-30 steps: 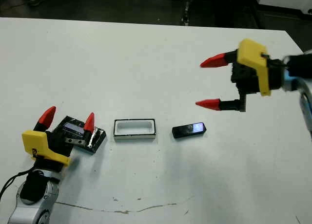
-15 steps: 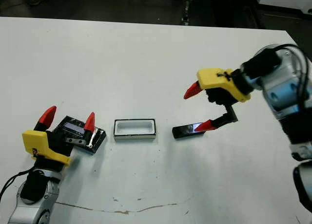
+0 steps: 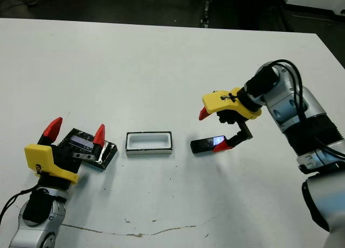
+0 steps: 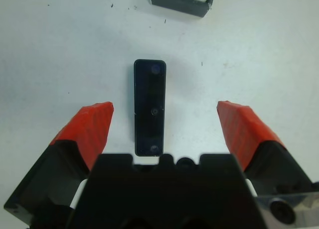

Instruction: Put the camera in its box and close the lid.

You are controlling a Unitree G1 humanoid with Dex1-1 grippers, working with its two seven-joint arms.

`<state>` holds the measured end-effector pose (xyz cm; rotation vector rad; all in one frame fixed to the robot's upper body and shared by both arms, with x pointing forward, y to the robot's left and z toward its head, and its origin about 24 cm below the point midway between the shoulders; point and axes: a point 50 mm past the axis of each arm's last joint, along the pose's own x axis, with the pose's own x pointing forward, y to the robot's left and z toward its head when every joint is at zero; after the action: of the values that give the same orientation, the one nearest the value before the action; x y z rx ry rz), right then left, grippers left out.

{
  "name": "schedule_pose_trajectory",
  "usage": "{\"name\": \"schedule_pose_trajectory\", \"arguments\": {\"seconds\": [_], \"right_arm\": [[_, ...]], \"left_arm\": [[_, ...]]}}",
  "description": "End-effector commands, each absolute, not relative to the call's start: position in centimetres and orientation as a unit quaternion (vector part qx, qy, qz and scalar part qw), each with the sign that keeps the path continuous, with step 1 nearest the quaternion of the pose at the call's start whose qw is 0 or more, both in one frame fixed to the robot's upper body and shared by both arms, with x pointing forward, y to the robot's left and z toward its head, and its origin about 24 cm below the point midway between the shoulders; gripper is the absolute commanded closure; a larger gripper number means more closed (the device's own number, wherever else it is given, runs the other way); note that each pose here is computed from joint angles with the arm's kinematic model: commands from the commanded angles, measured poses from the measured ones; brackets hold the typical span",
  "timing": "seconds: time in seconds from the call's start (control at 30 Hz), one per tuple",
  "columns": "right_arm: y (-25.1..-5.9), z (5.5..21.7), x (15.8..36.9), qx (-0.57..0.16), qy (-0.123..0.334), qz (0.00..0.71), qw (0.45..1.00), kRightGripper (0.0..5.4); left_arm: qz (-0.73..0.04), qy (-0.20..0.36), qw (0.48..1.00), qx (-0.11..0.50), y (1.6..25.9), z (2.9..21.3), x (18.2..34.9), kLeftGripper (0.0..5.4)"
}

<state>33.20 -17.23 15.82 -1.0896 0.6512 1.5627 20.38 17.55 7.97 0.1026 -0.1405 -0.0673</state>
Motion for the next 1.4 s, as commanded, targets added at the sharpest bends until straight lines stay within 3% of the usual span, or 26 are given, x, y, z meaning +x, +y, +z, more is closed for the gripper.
{"name": "schedule_pose_trajectory", "arguments": {"seconds": [0.03,0.87,1.03,1.4], "right_arm": [[-17.5,15.4,33.2,-0.456,0.276,0.654,0.538,0.01],[-17.9,13.0,31.4,-0.436,0.272,0.653,0.556,0.04],[-18.0,12.4,31.3,-0.429,0.268,0.654,0.563,0.59],[-18.3,11.6,31.2,-0.407,0.258,0.656,0.581,2.4]], "left_arm": [[-0.03,-0.061,0.996,0.056,17.7,7.8,20.1,0.0],[-0.027,-0.058,0.997,0.05,17.7,7.8,19.9,0.0],[-0.029,-0.059,0.996,0.052,17.7,7.8,19.8,0.0],[-0.031,-0.058,0.996,0.052,17.8,7.7,19.8,0.0]]}}
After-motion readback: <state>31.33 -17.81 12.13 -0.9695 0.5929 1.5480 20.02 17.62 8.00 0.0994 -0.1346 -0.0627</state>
